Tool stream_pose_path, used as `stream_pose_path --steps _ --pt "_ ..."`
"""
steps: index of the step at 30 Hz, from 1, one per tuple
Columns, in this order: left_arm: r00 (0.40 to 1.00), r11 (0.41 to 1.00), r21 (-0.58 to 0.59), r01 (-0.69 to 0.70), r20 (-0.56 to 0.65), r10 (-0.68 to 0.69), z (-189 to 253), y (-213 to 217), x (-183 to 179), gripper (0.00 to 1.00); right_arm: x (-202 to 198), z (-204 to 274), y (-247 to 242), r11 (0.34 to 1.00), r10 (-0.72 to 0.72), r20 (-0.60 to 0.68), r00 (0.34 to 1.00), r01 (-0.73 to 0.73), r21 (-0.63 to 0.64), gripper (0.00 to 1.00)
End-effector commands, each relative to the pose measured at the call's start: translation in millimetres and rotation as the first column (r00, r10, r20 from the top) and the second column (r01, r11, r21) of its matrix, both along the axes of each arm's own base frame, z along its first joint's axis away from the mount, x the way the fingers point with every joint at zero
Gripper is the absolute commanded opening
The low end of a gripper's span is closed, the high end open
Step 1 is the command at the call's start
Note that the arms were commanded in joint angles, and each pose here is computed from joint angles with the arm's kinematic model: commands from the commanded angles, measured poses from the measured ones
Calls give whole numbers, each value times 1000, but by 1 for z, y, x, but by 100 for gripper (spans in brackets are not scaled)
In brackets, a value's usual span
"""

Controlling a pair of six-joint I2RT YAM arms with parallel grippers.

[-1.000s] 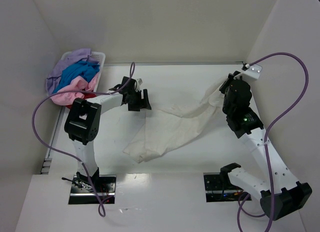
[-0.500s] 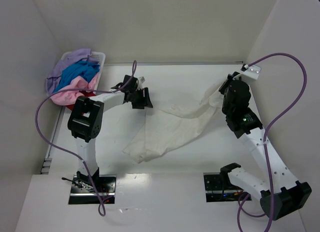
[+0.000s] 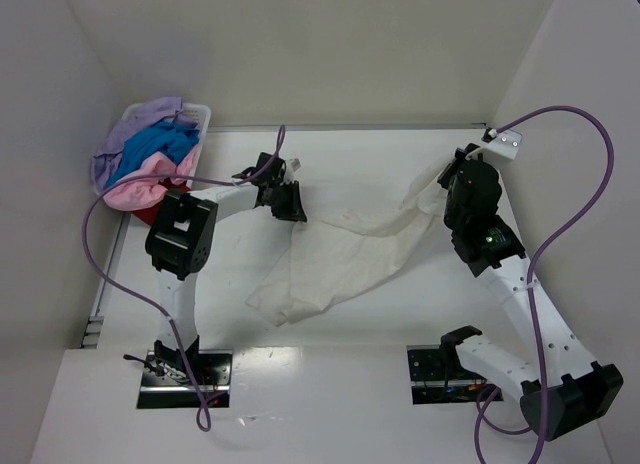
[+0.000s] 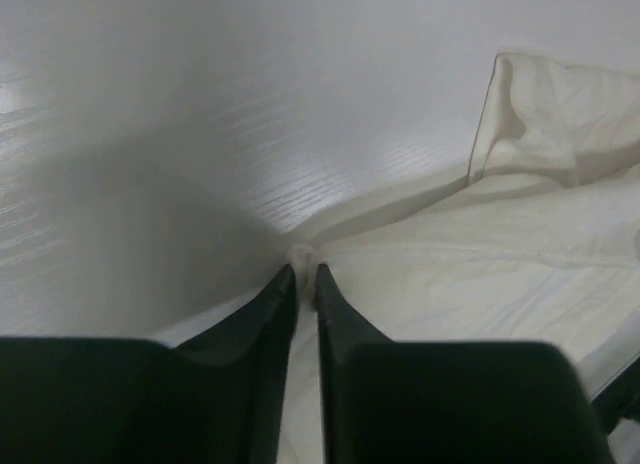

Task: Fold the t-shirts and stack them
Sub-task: Flatten out the tshirt

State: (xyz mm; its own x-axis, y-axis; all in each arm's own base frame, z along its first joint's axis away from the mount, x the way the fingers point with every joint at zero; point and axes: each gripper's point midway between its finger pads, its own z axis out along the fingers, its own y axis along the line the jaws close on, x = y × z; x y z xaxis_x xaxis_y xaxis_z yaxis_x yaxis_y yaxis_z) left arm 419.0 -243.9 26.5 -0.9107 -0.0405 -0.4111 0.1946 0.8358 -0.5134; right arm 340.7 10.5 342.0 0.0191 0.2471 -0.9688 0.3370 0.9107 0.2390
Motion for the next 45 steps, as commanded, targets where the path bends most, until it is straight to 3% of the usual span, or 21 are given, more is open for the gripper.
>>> stream_pose_path --steps 1,4,9,10,16,22,24,28,36,45 --pt "999 999 -13 33 36 -32 17 -5 5 18 2 14 -6 999 -39 66 997 37 26 0" --pt "995 1000 4 4 99 -4 42 3 7 0 2 14 -6 999 -39 66 997 37 26 0" --pt "976 998 33 -62 210 54 96 23 -3 0 -2 16 -12 997 -73 71 995 71 36 0" --pt "959 997 14 -75 275 68 127 26 -5 0 -2 16 -13 997 -73 72 995 71 36 0" --pt "896 977 24 -211 405 183 204 67 -43 0 -10 20 -21 993 -115 86 990 111 50 0" --pt "885 957 29 -290 389 257 217 96 -95 0 -13 27 -29 987 -156 97 983 150 62 0" --pt "897 953 40 -299 353 267 203 101 -110 0 -15 31 -31 985 -168 105 980 161 67 0" --pt "870 940 17 -340 385 308 215 114 -129 0 -16 44 -31 984 -169 132 977 159 80 0" --pt "838 909 21 -415 397 374 222 135 -151 0 -22 72 -37 981 -188 186 964 175 84 0" --pt "727 868 -39 -495 529 438 276 156 -148 0 -23 116 -31 986 -148 277 949 120 114 0"
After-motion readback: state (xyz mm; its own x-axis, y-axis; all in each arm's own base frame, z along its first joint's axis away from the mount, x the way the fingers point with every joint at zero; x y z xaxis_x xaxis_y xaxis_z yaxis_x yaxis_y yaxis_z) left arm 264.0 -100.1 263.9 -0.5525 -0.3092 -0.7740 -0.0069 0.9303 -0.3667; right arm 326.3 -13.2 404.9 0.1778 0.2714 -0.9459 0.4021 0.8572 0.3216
